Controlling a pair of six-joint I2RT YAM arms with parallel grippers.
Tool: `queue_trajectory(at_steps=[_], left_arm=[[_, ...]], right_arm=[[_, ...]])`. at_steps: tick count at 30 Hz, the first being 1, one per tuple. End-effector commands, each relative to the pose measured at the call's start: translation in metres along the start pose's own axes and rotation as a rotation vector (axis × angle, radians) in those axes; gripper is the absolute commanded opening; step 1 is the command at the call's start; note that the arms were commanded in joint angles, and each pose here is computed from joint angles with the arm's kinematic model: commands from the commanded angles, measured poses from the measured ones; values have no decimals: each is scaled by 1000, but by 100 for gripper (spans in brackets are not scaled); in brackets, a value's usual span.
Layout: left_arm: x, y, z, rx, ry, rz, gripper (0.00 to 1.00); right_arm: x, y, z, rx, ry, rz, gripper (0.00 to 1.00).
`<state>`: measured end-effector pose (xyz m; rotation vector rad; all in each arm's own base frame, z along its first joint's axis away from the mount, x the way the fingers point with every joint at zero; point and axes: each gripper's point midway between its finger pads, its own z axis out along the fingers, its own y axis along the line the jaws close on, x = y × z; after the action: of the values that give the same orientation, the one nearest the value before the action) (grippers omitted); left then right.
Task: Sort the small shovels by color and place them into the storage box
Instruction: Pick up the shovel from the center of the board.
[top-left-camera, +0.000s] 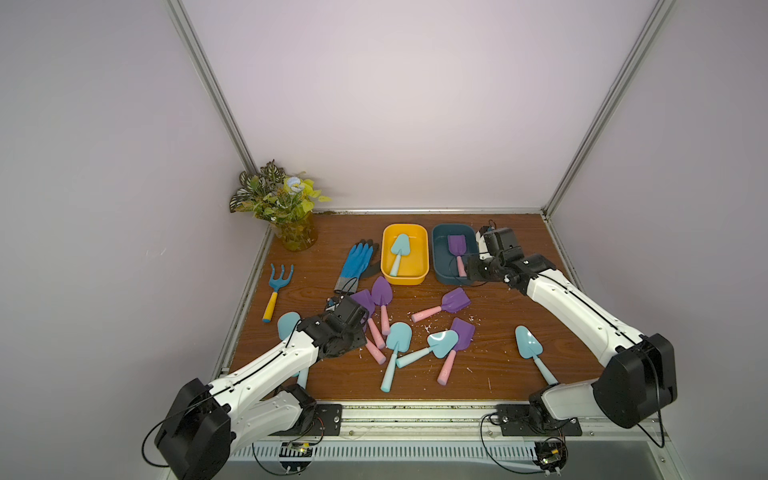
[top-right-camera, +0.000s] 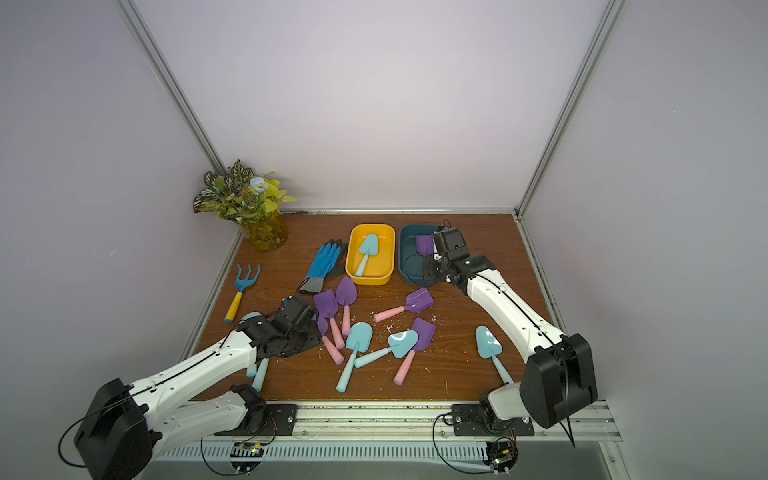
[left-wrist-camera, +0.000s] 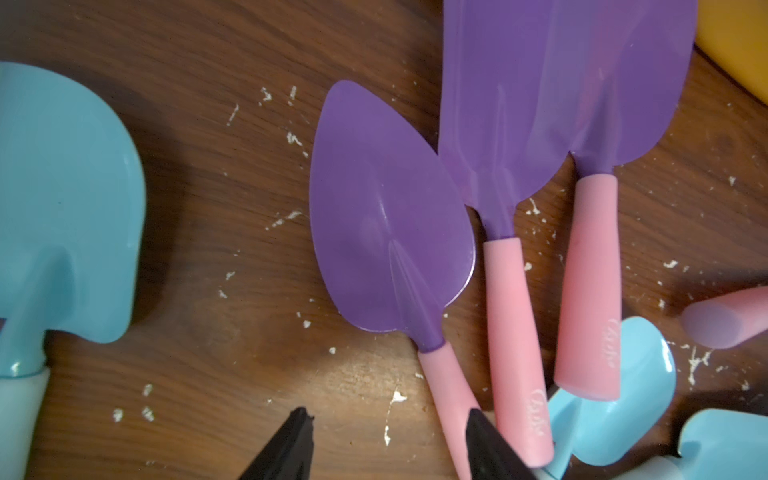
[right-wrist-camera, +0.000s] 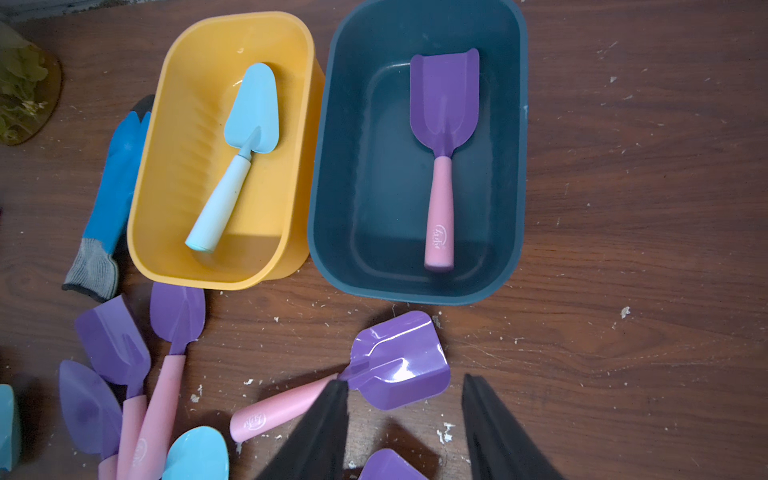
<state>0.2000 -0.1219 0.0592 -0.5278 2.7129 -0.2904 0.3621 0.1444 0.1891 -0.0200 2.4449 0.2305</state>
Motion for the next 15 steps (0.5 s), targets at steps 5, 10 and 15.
queue_trajectory(at_steps=[5,10,15], left_arm=[[8,-9,12,29,28,-20,61],[8,-10,15,34,30,-25,61],[14,-10,21,36,43,-27,60]], right_arm=[[-20,5,-15,-4,-57,-21,51],[-19,5,-16,-7,-59,-21,51],[-19,4,-17,-5,-61,-24,51]])
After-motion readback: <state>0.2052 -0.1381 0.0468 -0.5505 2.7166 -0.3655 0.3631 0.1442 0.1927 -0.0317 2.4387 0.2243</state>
